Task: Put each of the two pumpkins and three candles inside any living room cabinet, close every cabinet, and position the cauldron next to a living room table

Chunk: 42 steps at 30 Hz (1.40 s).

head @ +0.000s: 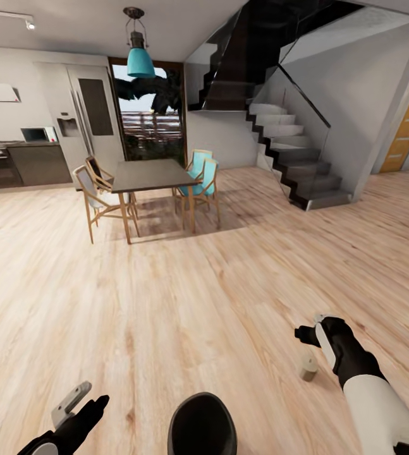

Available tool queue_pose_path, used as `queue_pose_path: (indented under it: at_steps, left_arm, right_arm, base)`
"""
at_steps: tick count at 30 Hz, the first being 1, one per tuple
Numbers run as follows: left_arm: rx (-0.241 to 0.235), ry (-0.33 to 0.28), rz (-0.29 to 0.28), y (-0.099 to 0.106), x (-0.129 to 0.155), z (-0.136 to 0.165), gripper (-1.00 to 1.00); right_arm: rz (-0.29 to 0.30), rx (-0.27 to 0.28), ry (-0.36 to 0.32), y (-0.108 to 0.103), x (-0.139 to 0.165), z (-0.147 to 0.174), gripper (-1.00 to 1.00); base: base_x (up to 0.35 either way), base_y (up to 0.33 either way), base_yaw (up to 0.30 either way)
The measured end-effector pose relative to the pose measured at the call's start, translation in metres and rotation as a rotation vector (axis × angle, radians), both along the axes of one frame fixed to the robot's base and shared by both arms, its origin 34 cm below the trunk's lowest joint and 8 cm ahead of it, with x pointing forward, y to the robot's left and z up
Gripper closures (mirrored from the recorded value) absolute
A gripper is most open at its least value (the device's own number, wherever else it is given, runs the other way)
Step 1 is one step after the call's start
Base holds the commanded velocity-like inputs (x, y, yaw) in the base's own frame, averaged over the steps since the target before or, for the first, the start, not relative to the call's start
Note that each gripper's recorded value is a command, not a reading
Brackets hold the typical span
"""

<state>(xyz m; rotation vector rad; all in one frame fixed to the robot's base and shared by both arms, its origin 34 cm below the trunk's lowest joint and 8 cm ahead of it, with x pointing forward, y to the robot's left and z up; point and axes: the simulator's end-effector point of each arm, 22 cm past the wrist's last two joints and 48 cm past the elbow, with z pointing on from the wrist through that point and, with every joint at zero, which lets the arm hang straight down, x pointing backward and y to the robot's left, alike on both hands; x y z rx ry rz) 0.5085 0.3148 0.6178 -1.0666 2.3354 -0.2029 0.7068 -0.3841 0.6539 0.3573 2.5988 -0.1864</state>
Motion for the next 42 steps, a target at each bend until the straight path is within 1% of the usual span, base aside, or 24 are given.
queue_pose_path:
  at_steps: [7, 14, 15, 18, 19, 20, 23, 24, 28, 29, 30, 31, 32, 33, 34, 35, 37, 40, 42]
  left_arm:
    - [0.001, -0.002, 0.000, 0.000, 0.001, 0.001, -1.00]
    - [0.001, -0.004, 0.000, 0.000, 0.001, 0.001, -1.00]
    - [-0.002, -0.008, 0.000, 0.000, 0.002, 0.003, -1.00]
    - [-0.005, -0.015, 0.003, 0.001, 0.005, 0.006, -1.00]
    - [-0.006, -0.017, 0.007, 0.004, 0.006, 0.007, -1.00]
    - [0.002, -0.011, 0.033, 0.017, 0.001, 0.007, -1.00]
    - [0.005, 0.000, 0.046, 0.022, -0.006, 0.004, -1.00]
    - [0.010, 0.011, 0.057, 0.027, -0.014, 0.001, -1.00]
    - [0.015, 0.011, 0.061, 0.031, -0.019, 0.003, -1.00]
    - [0.021, 0.006, 0.076, 0.041, -0.022, 0.007, -1.00]
    - [0.020, -0.001, 0.118, 0.058, -0.024, 0.011, -1.00]
    - [0.012, -0.003, 0.144, 0.066, -0.025, 0.013, -1.00]
    - [-0.015, 0.000, 0.182, 0.077, -0.028, 0.015, -1.00]
    - [-0.035, 0.005, 0.194, 0.080, -0.030, 0.016, -1.00]
    - [-0.036, 0.005, 0.195, 0.080, -0.030, 0.016, -1.00]
    - [-0.068, 0.016, 0.203, 0.083, -0.033, 0.017, -1.00]
    - [-0.092, 0.022, 0.201, 0.084, -0.034, 0.019, -1.00]
    - [-0.107, 0.026, 0.198, 0.087, -0.036, 0.016, -1.00]
    - [-0.108, 0.024, 0.208, 0.095, -0.037, 0.016, -1.00]
  right_arm:
    - [0.001, 0.011, 0.032, 0.003, -0.002, -0.008, -1.00]
    - [0.004, 0.016, 0.045, 0.006, -0.003, -0.013, -1.00]
    - [0.005, 0.019, 0.063, 0.007, -0.007, -0.018, -1.00]
    - [0.009, 0.021, 0.082, 0.009, -0.010, -0.023, -1.00]
    - [0.011, 0.020, 0.086, 0.010, -0.010, -0.023, -1.00]
    - [0.014, 0.020, 0.095, 0.011, -0.010, -0.025, -1.00]
    - [0.016, 0.020, 0.098, 0.011, -0.009, -0.025, -1.00]
    - [0.017, 0.021, 0.100, 0.012, -0.010, -0.026, -1.00]
    - [0.019, 0.020, 0.100, 0.013, -0.009, -0.026, -1.00]
    - [0.020, 0.020, 0.102, 0.013, -0.010, -0.027, -1.00]
    - [0.023, 0.020, 0.108, 0.014, -0.012, -0.029, -1.00]
    - [0.025, 0.021, 0.114, 0.015, -0.014, -0.032, -1.00]
    - [0.033, 0.019, 0.130, 0.018, -0.018, -0.037, -1.00]
    - [0.038, 0.017, 0.139, 0.019, -0.020, -0.040, -1.00]
    - [0.038, 0.017, 0.139, 0.019, -0.020, -0.040, -1.00]
    - [0.048, 0.015, 0.156, 0.021, -0.025, -0.045, -1.00]
    - [0.055, 0.012, 0.165, 0.023, -0.027, -0.048, -1.00]
    - [0.061, 0.006, 0.158, 0.023, -0.026, -0.054, -1.00]
    - [0.065, 0.001, 0.140, 0.024, -0.019, -0.054, -1.00]
  base:
    - [0.252, -0.212, 0.000]
    - [0.054, -0.281, 0.000]
    - [0.006, -0.088, 0.000]
    - [0.004, -0.057, 0.000]
    - [0.001, -0.015, 0.000]
    - [0.001, -0.012, 0.000]
    - [0.000, -0.055, 0.000]
    - [0.000, -0.184, 0.000]
    - [0.000, -0.226, 0.000]
    - [0.000, -0.115, 0.000]
    - [0.000, -0.092, 0.000]
    - [0.000, -0.059, 0.000]
    - [0.000, -0.047, 0.000]
    - [0.000, -0.047, 0.000]
    - [0.000, -0.030, 0.000]
    - [0.000, -0.024, 0.000]
    - [0.000, -0.017, 0.000]
    - [0.000, -0.009, 0.000]
    - [0.000, -0.005, 0.000]
